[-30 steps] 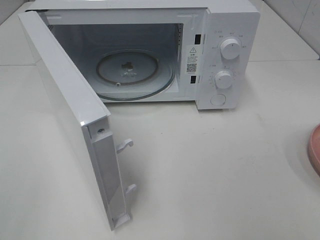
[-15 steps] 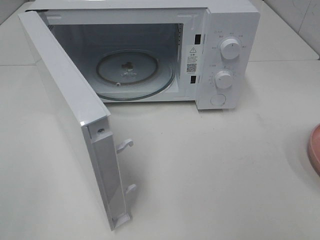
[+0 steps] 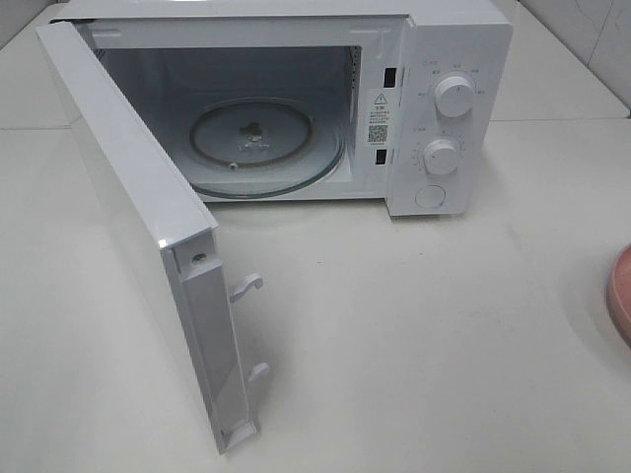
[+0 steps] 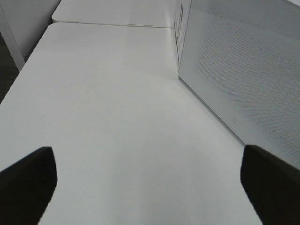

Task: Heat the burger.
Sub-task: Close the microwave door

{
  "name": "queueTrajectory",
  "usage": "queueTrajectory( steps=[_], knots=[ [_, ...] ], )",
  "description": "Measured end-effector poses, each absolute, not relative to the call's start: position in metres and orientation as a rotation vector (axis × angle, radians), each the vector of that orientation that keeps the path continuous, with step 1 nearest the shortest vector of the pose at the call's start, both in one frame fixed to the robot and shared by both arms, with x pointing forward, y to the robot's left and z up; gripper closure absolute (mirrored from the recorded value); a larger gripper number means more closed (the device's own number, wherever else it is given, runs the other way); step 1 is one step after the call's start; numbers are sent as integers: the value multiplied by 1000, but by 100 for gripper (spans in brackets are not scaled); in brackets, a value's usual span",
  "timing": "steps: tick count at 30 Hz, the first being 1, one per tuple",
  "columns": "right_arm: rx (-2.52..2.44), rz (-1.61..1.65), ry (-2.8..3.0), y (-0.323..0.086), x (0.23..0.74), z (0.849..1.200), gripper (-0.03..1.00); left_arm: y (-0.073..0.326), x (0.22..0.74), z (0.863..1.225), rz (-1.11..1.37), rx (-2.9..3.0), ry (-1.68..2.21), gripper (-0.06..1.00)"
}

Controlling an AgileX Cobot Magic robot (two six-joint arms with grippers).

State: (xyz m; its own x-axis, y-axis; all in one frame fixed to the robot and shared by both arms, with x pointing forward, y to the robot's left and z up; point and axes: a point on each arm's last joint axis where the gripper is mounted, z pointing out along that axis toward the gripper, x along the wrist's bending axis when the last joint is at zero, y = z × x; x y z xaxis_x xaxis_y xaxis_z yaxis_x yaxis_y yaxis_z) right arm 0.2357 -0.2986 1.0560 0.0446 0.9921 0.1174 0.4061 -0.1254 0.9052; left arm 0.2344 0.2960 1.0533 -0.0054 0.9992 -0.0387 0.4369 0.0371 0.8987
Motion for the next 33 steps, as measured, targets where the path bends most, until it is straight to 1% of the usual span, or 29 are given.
queueTrajectory(
  steps=[33],
  knots=[
    [1620, 1060, 1435, -299, 236, 1056, 21, 296, 234, 1053, 928, 1504, 1549, -4]
  ],
)
